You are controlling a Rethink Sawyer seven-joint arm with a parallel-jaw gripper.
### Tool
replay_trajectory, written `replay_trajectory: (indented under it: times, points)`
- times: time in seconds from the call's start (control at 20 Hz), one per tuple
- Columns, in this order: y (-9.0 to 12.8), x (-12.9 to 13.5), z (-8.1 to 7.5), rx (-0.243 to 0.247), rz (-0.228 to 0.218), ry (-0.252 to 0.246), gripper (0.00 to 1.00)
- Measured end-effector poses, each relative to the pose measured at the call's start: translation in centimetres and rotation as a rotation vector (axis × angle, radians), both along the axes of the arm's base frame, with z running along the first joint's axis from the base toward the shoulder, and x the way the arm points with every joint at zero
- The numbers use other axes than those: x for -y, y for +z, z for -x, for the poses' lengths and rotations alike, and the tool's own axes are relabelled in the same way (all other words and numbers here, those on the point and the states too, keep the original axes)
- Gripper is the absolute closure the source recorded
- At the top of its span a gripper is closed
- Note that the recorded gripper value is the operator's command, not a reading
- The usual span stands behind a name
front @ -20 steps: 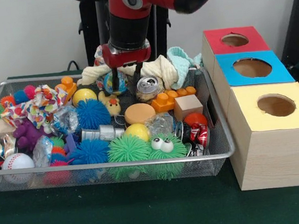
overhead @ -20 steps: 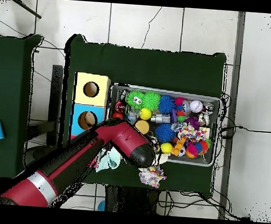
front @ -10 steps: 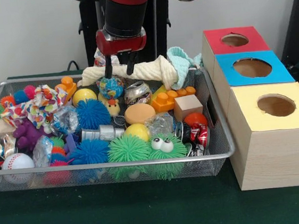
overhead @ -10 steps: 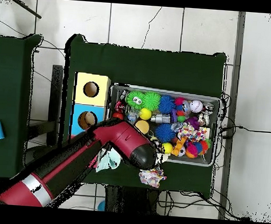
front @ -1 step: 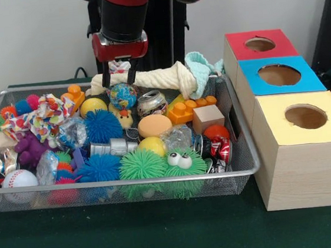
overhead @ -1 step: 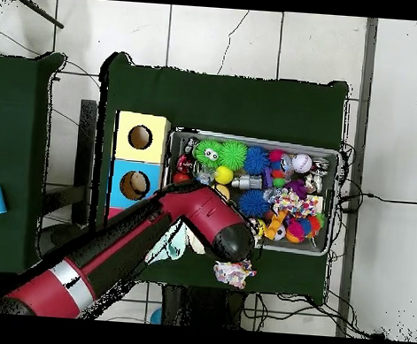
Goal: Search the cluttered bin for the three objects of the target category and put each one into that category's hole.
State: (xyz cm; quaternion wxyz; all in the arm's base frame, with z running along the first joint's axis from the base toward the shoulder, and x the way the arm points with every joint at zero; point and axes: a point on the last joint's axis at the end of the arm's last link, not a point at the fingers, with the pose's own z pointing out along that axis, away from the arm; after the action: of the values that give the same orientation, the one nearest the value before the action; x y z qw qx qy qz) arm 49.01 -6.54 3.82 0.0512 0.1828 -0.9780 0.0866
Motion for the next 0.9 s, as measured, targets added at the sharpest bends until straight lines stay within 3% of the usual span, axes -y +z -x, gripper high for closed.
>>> replay_trajectory:
  times: [0.4,0.9]
  points:
    - [0.3,0.1,-0.5,0.04,-0.005,-0.018,0.0]
    - [2.5,-0.1,-0.8,0.085,-0.025,-0.041,0.0]
